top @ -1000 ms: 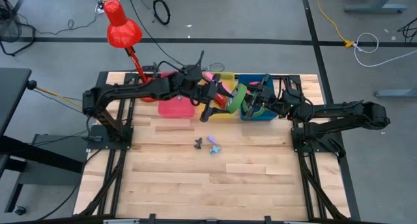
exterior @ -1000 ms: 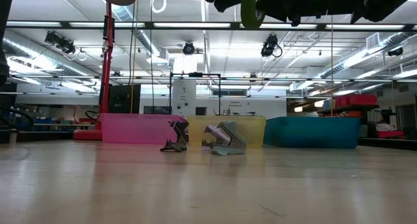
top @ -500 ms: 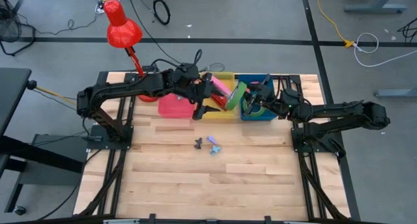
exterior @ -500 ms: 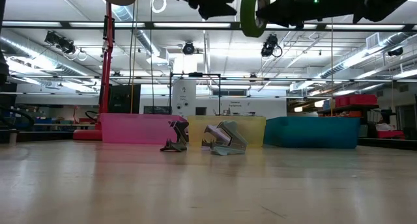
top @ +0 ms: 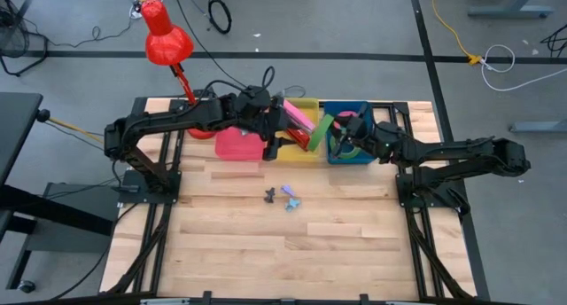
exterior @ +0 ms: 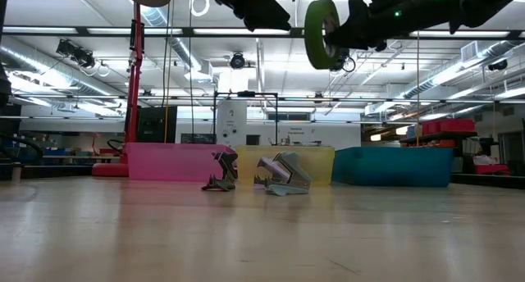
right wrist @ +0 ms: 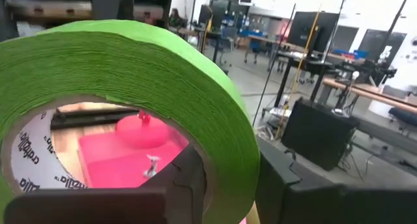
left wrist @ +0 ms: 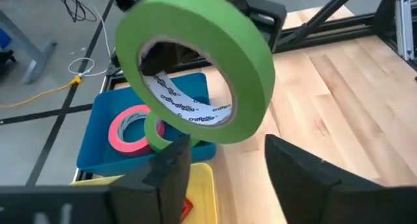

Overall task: Pick and place Stapler, Stapler remover, tape
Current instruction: Put the green tape into the blue bin

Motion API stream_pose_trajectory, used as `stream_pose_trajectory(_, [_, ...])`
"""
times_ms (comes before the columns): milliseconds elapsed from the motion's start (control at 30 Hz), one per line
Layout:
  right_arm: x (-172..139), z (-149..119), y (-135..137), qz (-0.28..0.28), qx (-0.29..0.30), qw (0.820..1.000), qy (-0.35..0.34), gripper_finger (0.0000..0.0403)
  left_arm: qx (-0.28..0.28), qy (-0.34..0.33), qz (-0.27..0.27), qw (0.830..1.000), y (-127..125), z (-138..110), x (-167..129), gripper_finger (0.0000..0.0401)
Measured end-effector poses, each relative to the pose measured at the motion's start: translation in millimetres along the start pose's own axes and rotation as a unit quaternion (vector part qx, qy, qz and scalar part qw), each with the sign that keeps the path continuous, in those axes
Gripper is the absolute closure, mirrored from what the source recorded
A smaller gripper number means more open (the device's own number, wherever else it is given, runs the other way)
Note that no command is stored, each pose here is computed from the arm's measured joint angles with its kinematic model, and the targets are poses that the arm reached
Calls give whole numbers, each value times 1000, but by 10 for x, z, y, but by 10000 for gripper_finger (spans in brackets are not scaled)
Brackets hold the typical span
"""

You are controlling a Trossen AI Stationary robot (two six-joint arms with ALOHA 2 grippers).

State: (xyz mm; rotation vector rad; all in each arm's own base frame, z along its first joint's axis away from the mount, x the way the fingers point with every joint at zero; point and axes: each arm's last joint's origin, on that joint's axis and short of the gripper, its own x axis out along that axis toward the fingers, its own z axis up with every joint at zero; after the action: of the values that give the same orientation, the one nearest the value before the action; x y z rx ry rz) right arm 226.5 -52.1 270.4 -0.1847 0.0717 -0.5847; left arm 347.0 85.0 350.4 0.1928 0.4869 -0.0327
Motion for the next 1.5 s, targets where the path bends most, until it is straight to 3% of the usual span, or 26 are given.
stream_pose_trajectory(167, [3, -24, -5, 0, -5, 1000, 11, 309, -29, 1, 3, 1000, 16, -6, -2, 249])
stream_pose_trajectory(600, [36, -75, -96, -19, 14, 999, 31, 308, -31, 1, 2, 1000, 10, -4, 1, 336])
stream_pose_trajectory(1100, [77, -249, -284, -59, 37, 992, 104, 307, -26, 3, -4, 1000, 5, -12, 4, 394])
stream_pose_trajectory(1267, [87, -296, -364, -79, 49, 988, 122, 307, -11, 9, -6, 1000, 0, -24, 5, 395])
stream_pose_trajectory(1500, [65, -424, -494, -158, 63, 969, 177, 307, -11, 10, -7, 1000, 0, -28, 5, 396])
